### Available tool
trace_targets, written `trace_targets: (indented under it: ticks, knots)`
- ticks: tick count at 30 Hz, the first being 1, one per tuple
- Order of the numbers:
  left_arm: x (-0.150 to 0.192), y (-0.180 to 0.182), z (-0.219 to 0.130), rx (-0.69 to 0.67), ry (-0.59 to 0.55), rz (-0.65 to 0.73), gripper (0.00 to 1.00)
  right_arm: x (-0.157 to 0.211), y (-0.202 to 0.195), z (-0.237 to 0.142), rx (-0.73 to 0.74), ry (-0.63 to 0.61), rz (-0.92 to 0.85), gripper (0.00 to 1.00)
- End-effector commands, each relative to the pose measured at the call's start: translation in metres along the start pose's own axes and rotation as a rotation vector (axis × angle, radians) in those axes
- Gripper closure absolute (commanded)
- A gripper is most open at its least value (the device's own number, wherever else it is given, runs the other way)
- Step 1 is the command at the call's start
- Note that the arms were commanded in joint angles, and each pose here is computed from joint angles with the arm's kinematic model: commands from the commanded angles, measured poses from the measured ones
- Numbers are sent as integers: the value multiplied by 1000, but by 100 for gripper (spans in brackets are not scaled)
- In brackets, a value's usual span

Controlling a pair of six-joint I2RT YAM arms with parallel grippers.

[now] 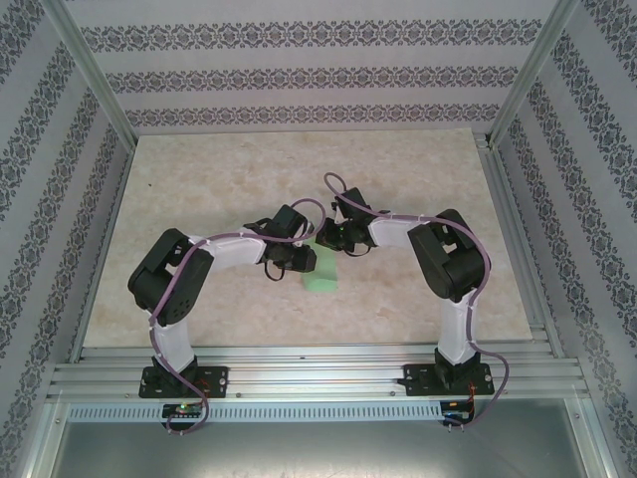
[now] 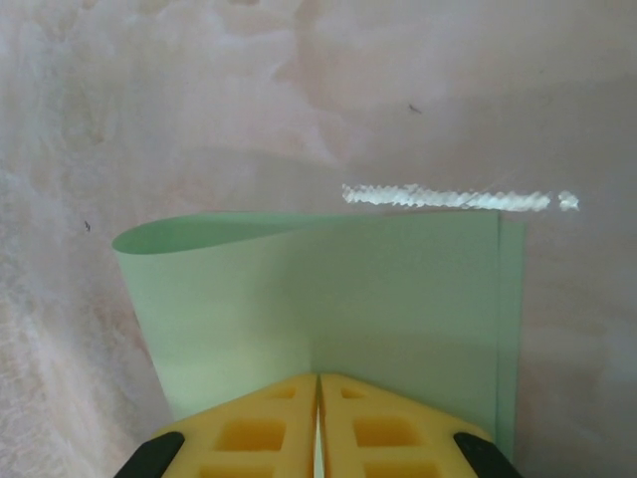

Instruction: Fold a paper plane with a square sheet of paper (fold left side to right side)

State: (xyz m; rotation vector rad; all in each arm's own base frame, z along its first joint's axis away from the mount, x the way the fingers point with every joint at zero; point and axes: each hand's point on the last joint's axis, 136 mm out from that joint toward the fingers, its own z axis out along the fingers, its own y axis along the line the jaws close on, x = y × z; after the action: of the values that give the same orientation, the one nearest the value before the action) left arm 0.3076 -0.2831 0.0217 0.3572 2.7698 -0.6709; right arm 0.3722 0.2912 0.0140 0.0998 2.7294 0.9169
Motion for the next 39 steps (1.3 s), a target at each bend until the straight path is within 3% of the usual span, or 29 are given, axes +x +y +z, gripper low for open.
trace_targets:
  ticks: [1,21,39]
  knots:
    - [23,8,0,2,63,44,69,17,-29,10,134,44,-8,90]
    - [61,-32,-13,188,101,226,67,23,-33,11,149,47,2,90]
    - [94,-48,-13,220,173,294,66,24,-32,11,151,51,0,90]
